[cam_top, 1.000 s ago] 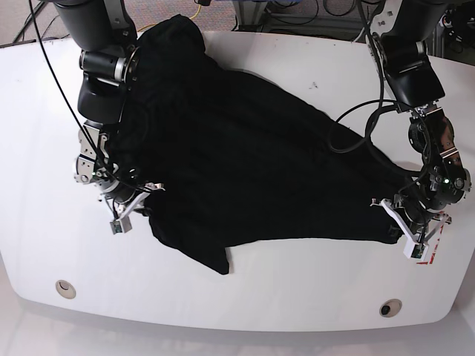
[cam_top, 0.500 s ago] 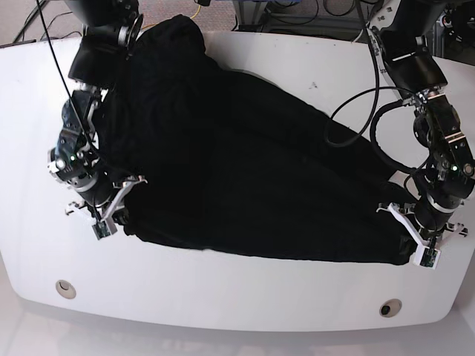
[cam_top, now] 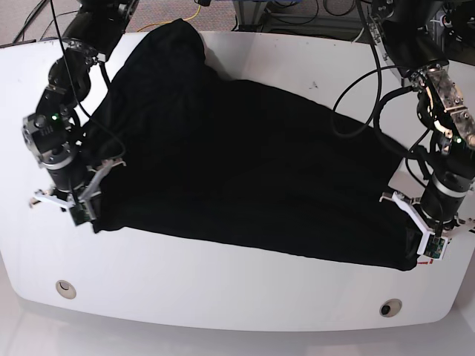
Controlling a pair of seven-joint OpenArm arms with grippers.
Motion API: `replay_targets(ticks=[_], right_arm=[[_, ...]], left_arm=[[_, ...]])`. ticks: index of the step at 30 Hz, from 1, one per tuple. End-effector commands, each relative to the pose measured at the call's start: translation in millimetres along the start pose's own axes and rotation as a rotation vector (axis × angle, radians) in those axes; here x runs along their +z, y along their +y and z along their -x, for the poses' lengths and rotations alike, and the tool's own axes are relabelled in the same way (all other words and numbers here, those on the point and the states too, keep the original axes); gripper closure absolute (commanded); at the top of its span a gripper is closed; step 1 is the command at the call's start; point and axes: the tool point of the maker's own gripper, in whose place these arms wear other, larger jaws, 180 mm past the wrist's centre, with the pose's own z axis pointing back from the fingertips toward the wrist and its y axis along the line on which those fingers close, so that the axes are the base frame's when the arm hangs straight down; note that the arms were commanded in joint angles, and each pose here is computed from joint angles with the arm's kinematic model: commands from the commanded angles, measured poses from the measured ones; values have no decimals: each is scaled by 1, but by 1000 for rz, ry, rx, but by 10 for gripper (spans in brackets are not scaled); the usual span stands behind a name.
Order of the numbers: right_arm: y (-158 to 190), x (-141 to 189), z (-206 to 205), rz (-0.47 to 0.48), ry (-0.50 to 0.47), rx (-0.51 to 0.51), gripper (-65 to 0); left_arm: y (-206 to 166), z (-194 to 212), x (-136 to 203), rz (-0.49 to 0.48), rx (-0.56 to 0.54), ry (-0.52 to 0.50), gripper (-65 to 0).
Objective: Layout the t-shirt on the table in an organized manner, then fold the t-shirt properly
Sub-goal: 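Pull the held hem apart with both grippers to stretch the shirt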
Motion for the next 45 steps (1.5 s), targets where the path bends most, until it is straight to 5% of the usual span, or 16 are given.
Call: replay_targets(ticks=[1, 7, 18, 32, 45], right_arm=[[-28, 10, -4, 80, -17, -14, -10], [-58, 28, 28, 174, 43, -81, -10], [-66, 31, 36, 199, 63, -98, -11], [-64, -19, -9, 111, -22, -140, -13], [-66, -62, -15, 28, -33, -233, -13]], left_arm=[[6, -11, 3, -18, -8, -39, 0], [10, 21, 13, -35, 13, 31, 0], [14, 39, 17, -50, 34, 74, 0], [31, -39, -24, -37, 42, -81, -3], [37, -18, -65, 22, 142, 7, -4]])
